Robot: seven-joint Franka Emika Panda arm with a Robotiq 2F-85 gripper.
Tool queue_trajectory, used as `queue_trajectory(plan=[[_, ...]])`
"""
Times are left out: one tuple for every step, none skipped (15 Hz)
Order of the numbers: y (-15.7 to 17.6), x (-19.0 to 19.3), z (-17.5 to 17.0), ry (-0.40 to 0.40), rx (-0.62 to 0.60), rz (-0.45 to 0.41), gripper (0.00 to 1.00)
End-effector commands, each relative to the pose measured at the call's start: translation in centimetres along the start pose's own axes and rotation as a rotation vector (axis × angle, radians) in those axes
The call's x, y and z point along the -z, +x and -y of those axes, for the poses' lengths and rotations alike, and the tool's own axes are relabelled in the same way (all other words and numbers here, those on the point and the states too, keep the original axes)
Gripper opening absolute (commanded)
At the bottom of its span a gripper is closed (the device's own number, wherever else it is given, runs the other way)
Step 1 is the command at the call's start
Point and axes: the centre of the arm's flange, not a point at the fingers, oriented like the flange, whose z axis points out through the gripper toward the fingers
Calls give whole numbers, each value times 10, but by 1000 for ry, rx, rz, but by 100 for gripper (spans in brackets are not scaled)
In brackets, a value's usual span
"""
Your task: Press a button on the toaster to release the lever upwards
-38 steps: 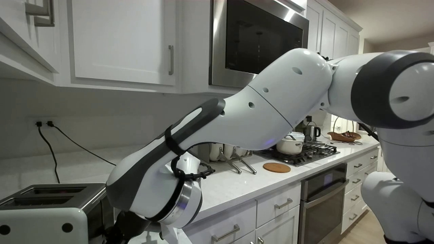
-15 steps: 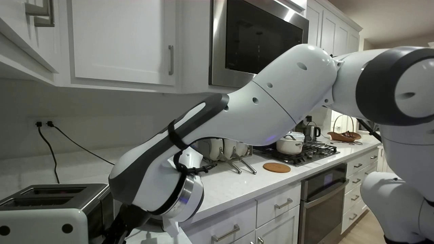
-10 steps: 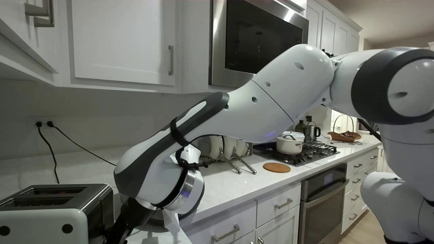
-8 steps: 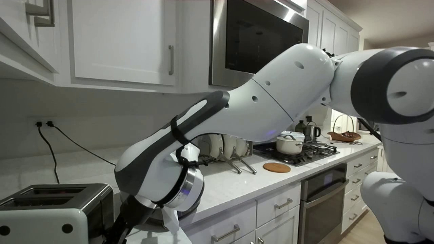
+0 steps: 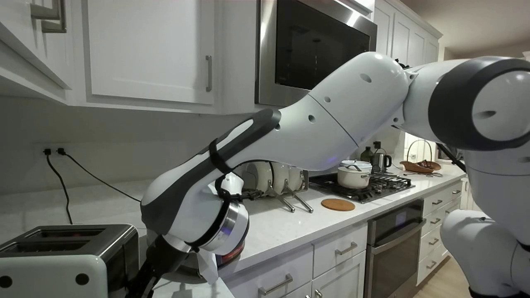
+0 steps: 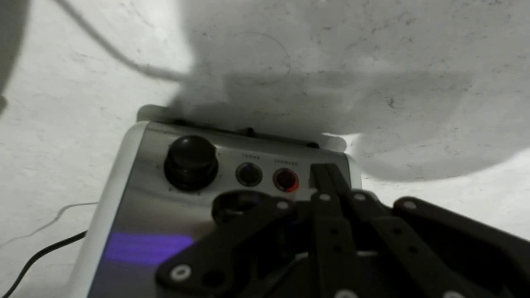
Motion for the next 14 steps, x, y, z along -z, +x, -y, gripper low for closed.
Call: queue_trajectory(plan=[[4, 3, -8, 26, -30, -17, 0], [4, 3, -8, 24, -36, -22, 0], [4, 3, -8, 24, -37, -24, 0], [4, 2, -8, 23, -38, -24, 0], [4, 1, -8, 24, -39, -23, 0], [5, 1, -8, 27, -39, -21, 0], [5, -1, -8, 31, -38, -19, 0], [5, -2, -9, 35, -39, -19, 0], [5, -4, -9, 39, -40, -15, 0], [5, -5, -10, 42, -40, -13, 0], [5, -6, -10, 45, -40, -11, 0], [5, -7, -10, 48, -40, -7, 0], [6, -9, -11, 54, -41, -4, 0], [6, -10, -11, 57, -41, -2, 0]])
